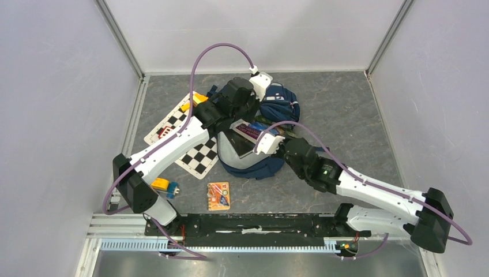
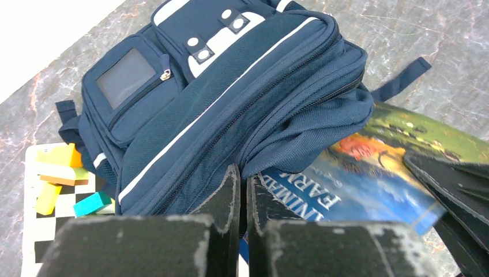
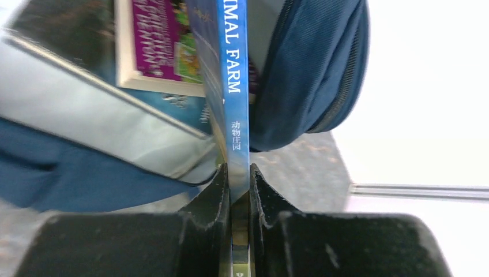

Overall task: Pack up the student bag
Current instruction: Place the book in the student bag.

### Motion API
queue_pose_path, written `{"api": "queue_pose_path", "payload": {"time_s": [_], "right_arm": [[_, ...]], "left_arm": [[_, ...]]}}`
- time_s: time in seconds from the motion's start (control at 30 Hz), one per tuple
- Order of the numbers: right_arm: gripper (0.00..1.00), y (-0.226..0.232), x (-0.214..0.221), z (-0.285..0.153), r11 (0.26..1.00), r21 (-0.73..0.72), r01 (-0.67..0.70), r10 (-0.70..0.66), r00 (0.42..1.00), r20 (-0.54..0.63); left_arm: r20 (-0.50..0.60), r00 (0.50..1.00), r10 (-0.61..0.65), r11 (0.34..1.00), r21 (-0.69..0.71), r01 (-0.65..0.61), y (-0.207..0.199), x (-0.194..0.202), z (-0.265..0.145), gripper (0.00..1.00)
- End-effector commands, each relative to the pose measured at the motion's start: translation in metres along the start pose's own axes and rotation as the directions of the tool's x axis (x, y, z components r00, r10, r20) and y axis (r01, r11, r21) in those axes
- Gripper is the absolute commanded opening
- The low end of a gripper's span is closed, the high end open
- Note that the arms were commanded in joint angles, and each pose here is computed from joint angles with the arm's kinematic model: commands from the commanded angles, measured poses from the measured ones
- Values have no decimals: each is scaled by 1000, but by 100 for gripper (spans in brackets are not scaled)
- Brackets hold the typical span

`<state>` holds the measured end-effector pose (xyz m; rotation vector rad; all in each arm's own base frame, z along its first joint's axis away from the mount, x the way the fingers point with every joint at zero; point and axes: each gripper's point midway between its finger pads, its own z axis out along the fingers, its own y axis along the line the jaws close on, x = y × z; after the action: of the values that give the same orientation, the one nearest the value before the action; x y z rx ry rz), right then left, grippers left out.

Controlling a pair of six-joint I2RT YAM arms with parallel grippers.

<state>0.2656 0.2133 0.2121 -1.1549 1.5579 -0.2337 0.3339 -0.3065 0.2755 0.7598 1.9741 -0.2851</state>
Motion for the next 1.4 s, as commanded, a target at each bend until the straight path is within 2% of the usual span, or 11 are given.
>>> {"api": "queue_pose_path", "payload": {"time_s": [0.0, 0.1, 0.33, 0.53, 0.9, 1.0, 1.03, 1.1, 1.17, 1.27, 1.37], "right_arm": [[0, -67, -34, -11, 925, 368, 95, -123, 991, 54], [0, -64, -34, -11, 895, 409, 178, -215, 975, 46], [0, -37, -42, 18, 900, 347, 266, -305, 950, 62], [0, -9, -49, 48, 924, 281, 259, -301, 946, 120], [0, -2, -41, 122, 939, 237, 250, -271, 961, 60], [16, -1, -39, 133, 937, 227, 265, -280, 959, 34], [27, 2, -37, 135, 938, 220, 269, -282, 959, 27], [56, 6, -33, 133, 946, 205, 250, -262, 964, 34], [76, 10, -28, 125, 954, 197, 224, -238, 970, 49], [89, 15, -24, 110, 966, 178, 185, -203, 976, 85], [94, 19, -27, 94, 977, 155, 149, -169, 978, 124]], "left_arm": [[202, 971, -128, 987, 122, 105, -14, -64, -30, 2], [200, 969, -144, 984, 129, 120, -13, -64, -30, 2], [198, 966, -168, 978, 156, 139, -14, -63, -29, 2], [207, 963, -174, 975, 173, 139, -16, -63, -31, 2], [204, 960, -192, 966, 209, 149, -19, -62, -30, 2], [199, 960, -197, 965, 212, 154, -18, -61, -28, 2], [197, 960, -199, 965, 211, 157, -17, -60, -27, 2], [197, 960, -201, 966, 205, 160, -15, -59, -27, 2], [198, 958, -206, 966, 197, 167, -11, -59, -26, 2], [196, 955, -223, 964, 191, 186, -7, -59, -25, 2], [190, 953, -234, 961, 191, 198, -6, -58, -22, 2]]}}
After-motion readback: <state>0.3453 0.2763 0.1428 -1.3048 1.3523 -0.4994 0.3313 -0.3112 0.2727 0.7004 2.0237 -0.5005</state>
